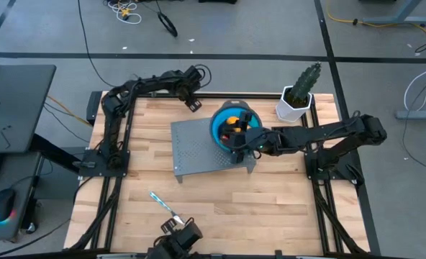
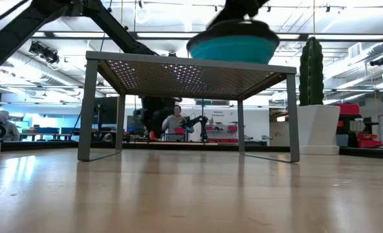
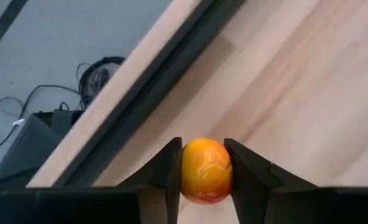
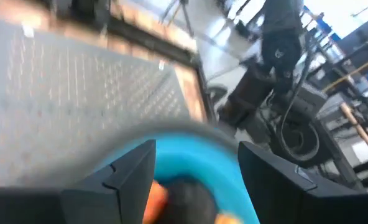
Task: Pick & Place Fruit
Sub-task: Put the orange pear into the blue strainer bowl on the shelf
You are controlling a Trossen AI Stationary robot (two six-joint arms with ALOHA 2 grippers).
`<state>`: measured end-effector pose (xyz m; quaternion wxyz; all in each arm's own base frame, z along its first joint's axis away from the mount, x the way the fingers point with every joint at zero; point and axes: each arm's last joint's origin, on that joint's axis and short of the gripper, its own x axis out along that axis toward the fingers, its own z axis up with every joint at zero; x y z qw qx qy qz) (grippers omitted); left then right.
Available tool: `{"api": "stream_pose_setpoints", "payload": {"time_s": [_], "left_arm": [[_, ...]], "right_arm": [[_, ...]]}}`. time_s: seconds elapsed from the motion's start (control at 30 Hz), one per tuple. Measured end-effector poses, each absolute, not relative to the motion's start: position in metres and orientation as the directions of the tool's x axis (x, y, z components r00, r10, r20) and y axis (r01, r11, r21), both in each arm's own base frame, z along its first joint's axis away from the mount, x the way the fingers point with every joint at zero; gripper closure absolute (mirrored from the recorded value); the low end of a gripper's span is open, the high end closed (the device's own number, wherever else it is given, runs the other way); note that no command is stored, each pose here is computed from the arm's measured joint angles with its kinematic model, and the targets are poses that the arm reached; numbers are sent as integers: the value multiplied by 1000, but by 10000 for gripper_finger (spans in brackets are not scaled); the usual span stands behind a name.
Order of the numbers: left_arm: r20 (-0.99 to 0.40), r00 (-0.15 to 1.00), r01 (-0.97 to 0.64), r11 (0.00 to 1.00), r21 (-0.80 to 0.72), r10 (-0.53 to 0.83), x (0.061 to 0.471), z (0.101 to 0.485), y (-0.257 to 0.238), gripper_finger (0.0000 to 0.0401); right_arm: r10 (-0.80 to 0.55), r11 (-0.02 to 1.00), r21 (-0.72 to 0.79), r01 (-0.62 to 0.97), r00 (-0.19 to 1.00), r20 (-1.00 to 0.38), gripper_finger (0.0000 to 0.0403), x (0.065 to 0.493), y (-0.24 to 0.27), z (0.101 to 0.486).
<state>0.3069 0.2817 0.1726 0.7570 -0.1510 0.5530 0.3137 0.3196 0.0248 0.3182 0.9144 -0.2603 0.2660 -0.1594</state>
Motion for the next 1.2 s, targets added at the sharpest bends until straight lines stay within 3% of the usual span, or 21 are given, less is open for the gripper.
{"api": "stream_pose_setpoints", "payload": {"time_s": [0.33, 0.63, 0.77, 0.87, 1.03, 1.2], "left_arm": [[-907, 248, -608, 784, 128, 341, 299, 214, 270, 299], [-831, 361, -592, 792, 147, 424, 280, 285, 242, 300], [-747, 468, -572, 806, 152, 473, 272, 327, 216, 300], [-630, 616, -513, 848, 136, 473, 269, 362, 189, 297], [-398, 834, -367, 923, 115, 381, 277, 404, 140, 301], [-300, 913, -242, 959, 146, 276, 290, 415, 103, 295]], "right_arm": [[-466, 805, -556, 209, 802, -374, 165, 317, 24, 323], [-563, 755, -562, 336, 773, -294, 165, 303, 27, 340], [-596, 737, -552, 391, 762, -256, 165, 294, 34, 349], [-614, 722, -549, 420, 754, -231, 165, 288, 39, 354], [-623, 719, -537, 441, 752, -216, 165, 282, 43, 359], [-647, 700, -546, 460, 733, -211, 165, 280, 42, 355]]}}
